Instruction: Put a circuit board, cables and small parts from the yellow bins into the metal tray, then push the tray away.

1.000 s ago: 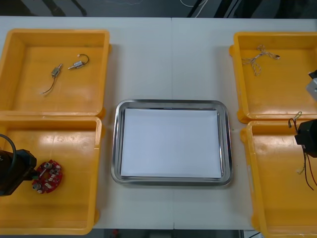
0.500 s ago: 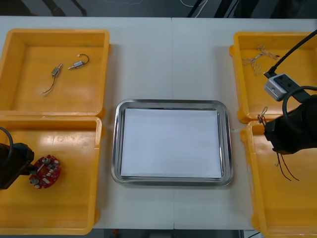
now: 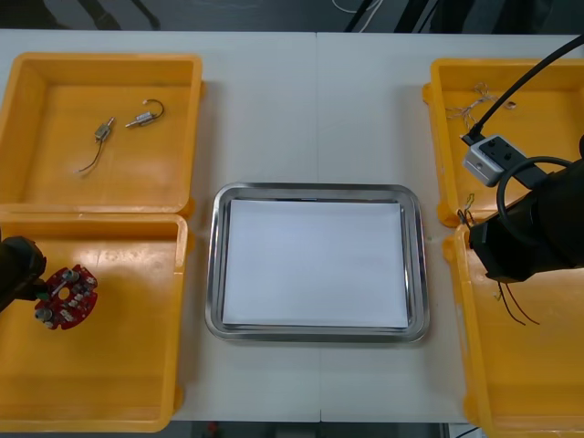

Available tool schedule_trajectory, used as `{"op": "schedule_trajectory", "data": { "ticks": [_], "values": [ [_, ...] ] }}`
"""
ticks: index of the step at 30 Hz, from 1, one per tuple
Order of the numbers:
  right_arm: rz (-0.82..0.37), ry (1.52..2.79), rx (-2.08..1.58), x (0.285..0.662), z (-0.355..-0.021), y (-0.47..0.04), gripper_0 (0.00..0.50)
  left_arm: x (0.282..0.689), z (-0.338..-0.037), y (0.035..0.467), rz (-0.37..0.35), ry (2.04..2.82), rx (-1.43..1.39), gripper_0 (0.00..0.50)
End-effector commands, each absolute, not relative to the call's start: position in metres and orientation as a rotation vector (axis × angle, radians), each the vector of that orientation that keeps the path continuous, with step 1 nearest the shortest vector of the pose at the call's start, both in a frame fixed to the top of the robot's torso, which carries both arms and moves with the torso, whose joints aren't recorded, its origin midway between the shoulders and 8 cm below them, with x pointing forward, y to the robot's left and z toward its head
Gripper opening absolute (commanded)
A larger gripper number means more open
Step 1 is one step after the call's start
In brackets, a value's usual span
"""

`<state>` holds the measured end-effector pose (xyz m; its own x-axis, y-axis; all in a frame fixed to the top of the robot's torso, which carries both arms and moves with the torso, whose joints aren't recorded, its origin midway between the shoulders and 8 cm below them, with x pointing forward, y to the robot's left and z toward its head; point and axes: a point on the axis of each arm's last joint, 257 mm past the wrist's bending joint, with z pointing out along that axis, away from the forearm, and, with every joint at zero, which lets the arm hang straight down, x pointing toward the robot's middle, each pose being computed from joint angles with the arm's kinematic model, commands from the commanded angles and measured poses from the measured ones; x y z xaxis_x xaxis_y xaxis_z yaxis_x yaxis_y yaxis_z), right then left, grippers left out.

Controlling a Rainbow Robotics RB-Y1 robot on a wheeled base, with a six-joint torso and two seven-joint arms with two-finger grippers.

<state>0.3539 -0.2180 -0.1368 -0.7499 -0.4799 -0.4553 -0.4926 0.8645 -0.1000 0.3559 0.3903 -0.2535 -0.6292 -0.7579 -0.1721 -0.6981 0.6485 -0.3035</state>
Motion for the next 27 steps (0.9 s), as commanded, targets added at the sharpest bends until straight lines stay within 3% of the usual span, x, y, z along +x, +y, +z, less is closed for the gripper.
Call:
{"op": "schedule_trajectory", "data": {
  "ticks": [1,13,27],
  "values": [
    [-0.029,2.52,-0.759,0.36,-0.126,-0.225,0.0,0.377,-0.204,0.384,-0.237,2.621,-0.87,0.0],
    [-0.014,2.531,-0.761,0.357,-0.127,-0.223,0.0,0.399,-0.171,0.316,-0.186,2.706,-0.488,0.0],
    [-0.018,2.529,-0.746,0.358,-0.126,-0.224,0.0,0.413,-0.165,0.219,-0.175,2.767,-0.168,0.0]
  ]
}}
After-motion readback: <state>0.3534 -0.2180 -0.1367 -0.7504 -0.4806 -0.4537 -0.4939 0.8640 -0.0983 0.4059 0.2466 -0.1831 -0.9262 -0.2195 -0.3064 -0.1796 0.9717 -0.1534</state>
